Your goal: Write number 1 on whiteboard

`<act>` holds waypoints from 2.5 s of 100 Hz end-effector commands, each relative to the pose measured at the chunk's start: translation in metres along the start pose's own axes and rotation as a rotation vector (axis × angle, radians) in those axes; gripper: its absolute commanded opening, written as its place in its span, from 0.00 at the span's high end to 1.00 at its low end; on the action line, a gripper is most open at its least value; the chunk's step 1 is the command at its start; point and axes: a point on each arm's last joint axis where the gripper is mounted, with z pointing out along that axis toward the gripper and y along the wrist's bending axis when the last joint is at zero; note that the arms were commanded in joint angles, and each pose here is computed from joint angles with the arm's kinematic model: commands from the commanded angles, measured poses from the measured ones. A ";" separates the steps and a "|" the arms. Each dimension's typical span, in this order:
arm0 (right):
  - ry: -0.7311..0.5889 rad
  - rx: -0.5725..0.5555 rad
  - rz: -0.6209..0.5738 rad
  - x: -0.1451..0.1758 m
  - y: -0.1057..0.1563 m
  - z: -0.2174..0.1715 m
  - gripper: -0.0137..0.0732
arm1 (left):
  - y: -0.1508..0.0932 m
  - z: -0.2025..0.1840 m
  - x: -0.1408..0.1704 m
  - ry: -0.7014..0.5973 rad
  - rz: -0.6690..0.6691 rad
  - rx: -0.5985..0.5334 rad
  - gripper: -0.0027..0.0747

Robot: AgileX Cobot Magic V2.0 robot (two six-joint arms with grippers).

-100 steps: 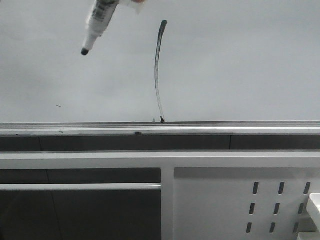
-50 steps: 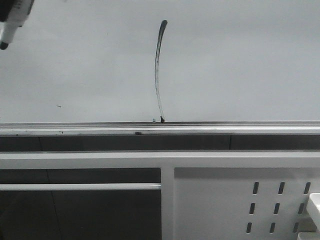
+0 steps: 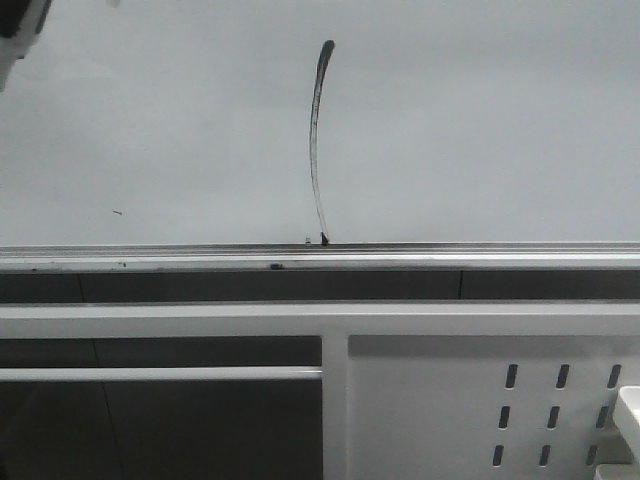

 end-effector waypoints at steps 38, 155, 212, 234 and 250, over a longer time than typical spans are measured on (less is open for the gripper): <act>-0.112 0.023 -0.008 -0.017 -0.002 -0.012 0.93 | 0.003 -0.007 -0.016 -0.100 -0.021 -0.030 0.82; -0.306 0.136 -0.099 -0.030 -0.006 -0.054 0.34 | 0.007 0.001 -0.013 -0.228 -0.147 -0.071 0.99; -0.292 0.396 -0.171 0.064 0.001 -0.154 0.91 | 0.055 0.055 0.010 -0.465 -0.441 -0.500 0.99; -0.334 0.578 -0.092 0.112 -0.003 -0.172 0.91 | 0.065 0.091 0.017 -0.382 -0.472 -0.533 0.99; -0.308 0.591 -0.021 0.132 -0.002 -0.174 0.91 | 0.071 0.105 0.012 -0.377 -0.468 -0.556 0.99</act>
